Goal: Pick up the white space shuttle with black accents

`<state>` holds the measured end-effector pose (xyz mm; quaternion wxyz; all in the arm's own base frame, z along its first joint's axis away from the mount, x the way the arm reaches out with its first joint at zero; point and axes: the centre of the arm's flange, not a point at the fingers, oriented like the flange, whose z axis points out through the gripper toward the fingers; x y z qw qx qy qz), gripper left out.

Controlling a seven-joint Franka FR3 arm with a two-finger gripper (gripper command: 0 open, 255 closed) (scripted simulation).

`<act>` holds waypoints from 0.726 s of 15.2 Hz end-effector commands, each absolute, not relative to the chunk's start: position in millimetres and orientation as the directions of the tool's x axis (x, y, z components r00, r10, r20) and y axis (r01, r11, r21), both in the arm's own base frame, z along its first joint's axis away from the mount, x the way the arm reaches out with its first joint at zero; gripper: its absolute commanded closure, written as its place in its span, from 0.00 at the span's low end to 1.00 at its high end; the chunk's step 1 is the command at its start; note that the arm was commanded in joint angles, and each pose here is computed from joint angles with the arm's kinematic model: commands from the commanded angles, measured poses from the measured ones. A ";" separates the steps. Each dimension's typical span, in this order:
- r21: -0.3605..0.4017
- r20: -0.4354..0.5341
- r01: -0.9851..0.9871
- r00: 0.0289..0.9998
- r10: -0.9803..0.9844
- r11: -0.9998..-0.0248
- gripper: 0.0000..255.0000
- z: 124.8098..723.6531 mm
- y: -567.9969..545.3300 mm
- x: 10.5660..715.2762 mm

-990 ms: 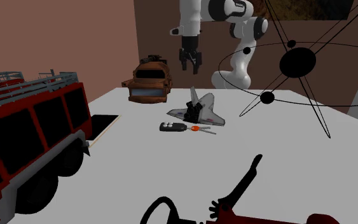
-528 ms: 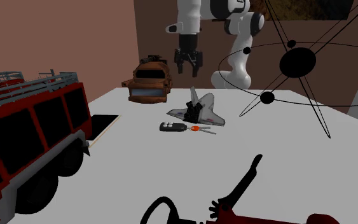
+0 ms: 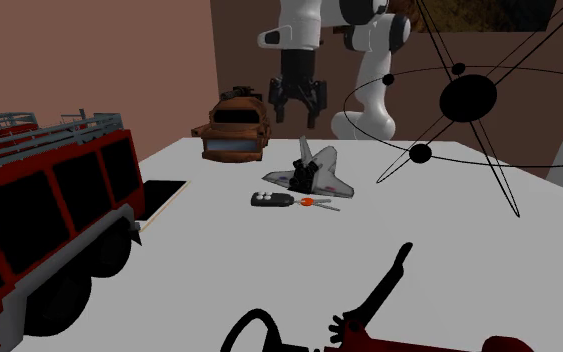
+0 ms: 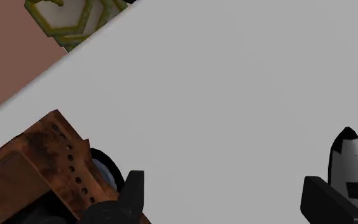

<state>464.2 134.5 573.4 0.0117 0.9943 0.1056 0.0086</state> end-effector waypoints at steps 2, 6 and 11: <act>0.018 0.035 0.272 0.962 0.272 -0.962 0.00 575.3 165.9 481.8; 0.011 0.062 0.352 0.934 0.352 -0.936 0.00 579.2 209.5 502.8; 0.005 0.097 0.449 0.889 0.448 -0.893 0.00 585.6 266.0 523.5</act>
